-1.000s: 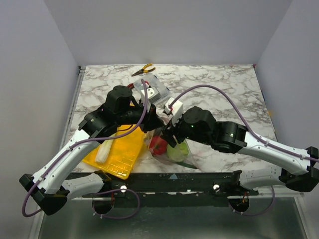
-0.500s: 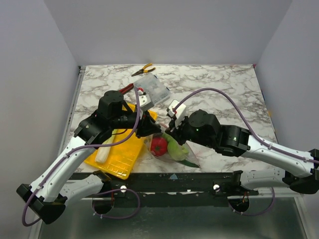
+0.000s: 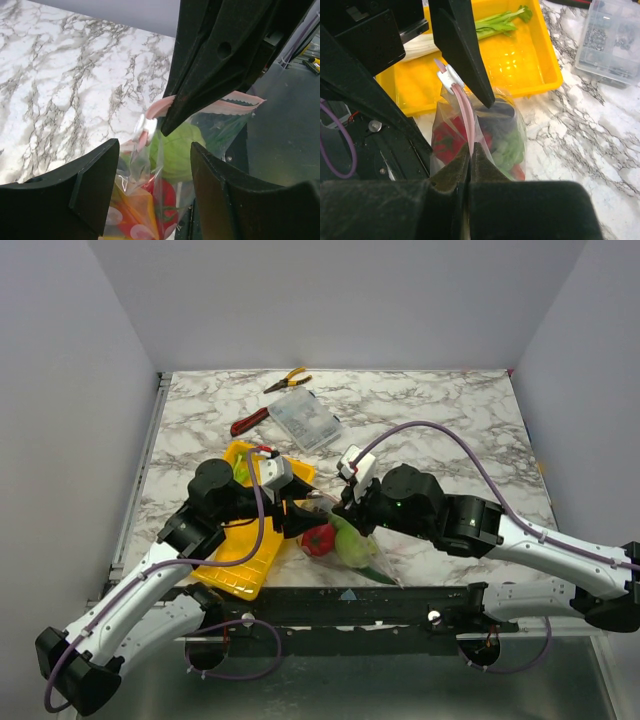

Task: Place the food in the zip-top bag and seal the zipper
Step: Zip the zipper food storage bag at the center of the board.

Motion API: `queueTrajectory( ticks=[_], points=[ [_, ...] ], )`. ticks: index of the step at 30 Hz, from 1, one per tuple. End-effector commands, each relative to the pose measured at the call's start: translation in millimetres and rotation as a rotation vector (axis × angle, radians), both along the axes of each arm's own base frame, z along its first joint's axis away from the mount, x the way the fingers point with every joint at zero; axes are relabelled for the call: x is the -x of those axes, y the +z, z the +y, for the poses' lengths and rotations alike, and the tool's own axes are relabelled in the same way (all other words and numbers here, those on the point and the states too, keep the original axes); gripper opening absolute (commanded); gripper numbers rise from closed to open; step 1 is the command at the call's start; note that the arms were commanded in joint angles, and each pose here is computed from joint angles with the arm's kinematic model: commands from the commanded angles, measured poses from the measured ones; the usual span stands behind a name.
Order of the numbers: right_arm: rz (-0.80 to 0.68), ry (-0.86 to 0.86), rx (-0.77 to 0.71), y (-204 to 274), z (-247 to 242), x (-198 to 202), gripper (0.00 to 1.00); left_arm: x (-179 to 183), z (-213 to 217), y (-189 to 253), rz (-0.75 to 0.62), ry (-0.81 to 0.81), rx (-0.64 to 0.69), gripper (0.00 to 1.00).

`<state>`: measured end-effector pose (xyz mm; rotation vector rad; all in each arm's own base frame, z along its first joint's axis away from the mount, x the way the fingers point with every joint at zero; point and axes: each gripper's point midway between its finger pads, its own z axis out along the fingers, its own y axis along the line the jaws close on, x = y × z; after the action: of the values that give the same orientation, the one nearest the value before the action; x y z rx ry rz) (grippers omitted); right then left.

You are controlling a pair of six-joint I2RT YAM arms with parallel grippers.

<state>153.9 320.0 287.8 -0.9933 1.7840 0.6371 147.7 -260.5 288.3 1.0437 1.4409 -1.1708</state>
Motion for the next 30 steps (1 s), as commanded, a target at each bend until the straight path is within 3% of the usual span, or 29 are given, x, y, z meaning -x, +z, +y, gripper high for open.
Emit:
queueTrajectory(
  ticks=[1, 6, 8, 13, 16, 20, 21, 24, 25, 30],
  points=[
    [-0.014, 0.019, -0.089, 20.2, 5.6, 3.1, 0.00, -9.5, -4.1, 17.0, -0.057, 0.009, 0.055, 0.60],
    [-0.018, 0.027, -0.098, 24.5, 4.0, 4.9, 0.00, -13.0, 0.8, 20.5, -0.085, 0.014, 0.049, 0.61],
    [-0.019, 0.031, -0.102, 25.8, 3.4, 5.8, 0.00, -8.7, 0.4, 20.9, -0.096, -0.027, 0.048, 0.56],
    [-0.027, 0.031, -0.109, 27.4, 3.2, 5.4, 0.00, -6.0, -4.9, 13.8, -0.028, -0.103, 0.020, 0.27],
    [-0.017, 0.053, -0.114, 27.4, 7.0, 8.5, 0.00, -8.1, -5.6, 12.1, -0.006, -0.111, 0.022, 0.00],
    [0.012, 0.037, -0.094, 24.1, 12.1, 6.5, 0.01, -5.0, -5.9, 21.5, -0.030, -0.129, 0.055, 0.00],
    [0.011, 0.029, -0.101, 26.6, 13.2, 4.9, 0.07, -5.1, -5.8, 22.5, -0.024, -0.127, 0.060, 0.00],
    [0.006, 0.057, -0.120, 33.6, 21.2, 6.3, 0.37, -2.9, -5.8, 23.3, 0.010, -0.149, 0.062, 0.00],
    [0.002, 0.060, -0.128, 37.2, 23.7, 5.8, 0.41, -2.7, -5.9, 23.0, 0.022, -0.153, 0.062, 0.00],
    [-0.028, 0.069, -0.126, 50.4, 36.3, -0.7, 0.43, -6.1, -5.0, 16.7, 0.065, -0.155, 0.048, 0.00]
  ],
)
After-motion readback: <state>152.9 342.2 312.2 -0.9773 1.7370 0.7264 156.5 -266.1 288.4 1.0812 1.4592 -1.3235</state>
